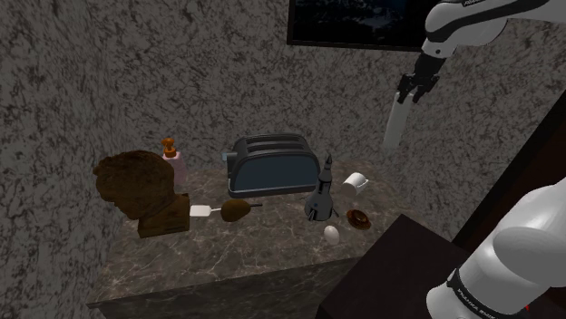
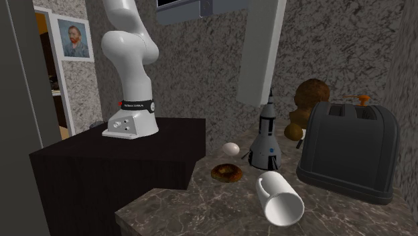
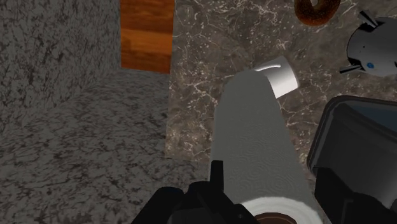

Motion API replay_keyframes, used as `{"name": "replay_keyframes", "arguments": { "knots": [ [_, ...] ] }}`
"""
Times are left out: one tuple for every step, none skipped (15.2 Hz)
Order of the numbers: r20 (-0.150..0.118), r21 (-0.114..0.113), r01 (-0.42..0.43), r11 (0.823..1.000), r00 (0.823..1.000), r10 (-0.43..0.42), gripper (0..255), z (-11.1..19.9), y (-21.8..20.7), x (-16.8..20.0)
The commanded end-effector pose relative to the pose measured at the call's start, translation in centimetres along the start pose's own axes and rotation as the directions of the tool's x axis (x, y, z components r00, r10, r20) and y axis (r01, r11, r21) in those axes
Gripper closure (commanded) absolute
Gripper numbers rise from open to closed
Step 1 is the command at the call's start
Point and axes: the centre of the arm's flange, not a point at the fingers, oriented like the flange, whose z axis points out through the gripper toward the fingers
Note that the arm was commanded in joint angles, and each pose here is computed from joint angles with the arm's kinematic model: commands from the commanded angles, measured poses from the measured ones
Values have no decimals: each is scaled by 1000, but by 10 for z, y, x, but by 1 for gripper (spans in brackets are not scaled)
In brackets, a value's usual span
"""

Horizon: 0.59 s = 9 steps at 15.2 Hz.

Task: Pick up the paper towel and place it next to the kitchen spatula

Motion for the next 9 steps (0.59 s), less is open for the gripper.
{"name": "replay_keyframes", "arguments": {
  "knots": [
    [0, 0, -2, 1000, 1000, 2, 255, -3, -21, -1],
    [0, 0, -2, 1000, 1000, 2, 255, -3, -34, -1],
    [0, 0, -2, 1000, 1000, 2, 255, -3, -47, -2],
    [0, 0, -2, 1000, 1000, 2, 255, -3, -61, -2],
    [0, 0, -2, 1000, 1000, 2, 255, -3, -74, -2],
    [0, 0, -2, 1000, 1000, 2, 255, -3, -87, -3],
    [0, 0, -2, 1000, 1000, 2, 255, -3, -100, -3],
    [0, 0, -2, 1000, 1000, 2, 255, -4, -113, -3],
    [0, 0, -2, 1000, 1000, 2, 255, -4, -127, -4]
  ]
}}
